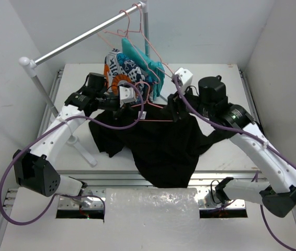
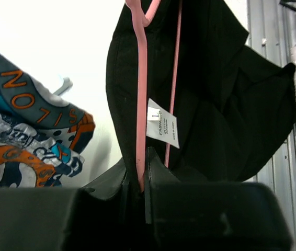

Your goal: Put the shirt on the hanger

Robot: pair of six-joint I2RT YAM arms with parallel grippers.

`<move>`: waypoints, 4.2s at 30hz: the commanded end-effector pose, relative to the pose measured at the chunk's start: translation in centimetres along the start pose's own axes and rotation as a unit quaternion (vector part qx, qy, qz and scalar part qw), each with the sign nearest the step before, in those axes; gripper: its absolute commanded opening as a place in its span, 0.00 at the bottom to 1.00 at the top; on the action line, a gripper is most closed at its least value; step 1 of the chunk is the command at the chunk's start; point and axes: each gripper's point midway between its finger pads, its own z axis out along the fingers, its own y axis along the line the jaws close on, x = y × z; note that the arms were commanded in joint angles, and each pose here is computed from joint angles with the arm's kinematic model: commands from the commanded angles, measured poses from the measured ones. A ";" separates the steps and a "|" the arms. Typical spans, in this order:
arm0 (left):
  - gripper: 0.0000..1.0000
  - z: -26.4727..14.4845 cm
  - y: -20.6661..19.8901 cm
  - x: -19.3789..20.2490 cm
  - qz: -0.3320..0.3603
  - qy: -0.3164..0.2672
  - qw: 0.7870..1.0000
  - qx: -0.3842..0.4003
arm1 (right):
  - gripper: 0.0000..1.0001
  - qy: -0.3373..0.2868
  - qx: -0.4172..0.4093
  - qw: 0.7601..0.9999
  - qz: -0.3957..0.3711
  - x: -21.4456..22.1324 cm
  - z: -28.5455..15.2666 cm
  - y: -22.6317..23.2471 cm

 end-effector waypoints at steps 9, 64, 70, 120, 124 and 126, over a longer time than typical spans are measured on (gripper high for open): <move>0.00 -0.3 0.7 -1.6 0.037 -0.015 0.999 -0.029 | 0.61 0.070 0.184 0.933 0.300 7.8 -4.4 -7.0; 0.00 -0.3 -1.2 -3.9 0.054 -0.080 0.995 0.013 | 0.92 0.079 -0.133 0.987 -0.048 0.8 -5.5 -0.6; 0.00 -0.5 -1.4 -4.2 0.059 -0.084 0.995 0.016 | 0.92 0.106 -0.149 0.982 -0.056 3.1 -4.5 -0.8; 0.99 -16.6 2.4 -6.2 -0.034 -0.187 0.846 -0.497 | 0.00 0.045 -0.095 0.993 -0.057 -1.2 7.8 2.4; 0.99 -18.7 1.0 -6.8 -0.021 -0.214 0.823 -0.525 | 0.00 0.034 -0.093 0.994 -0.036 -5.7 8.9 3.4; 1.00 -19.3 0.5 -7.3 -0.015 -0.220 0.819 -0.529 | 0.00 0.010 -0.083 0.996 -0.012 -9.6 8.3 3.3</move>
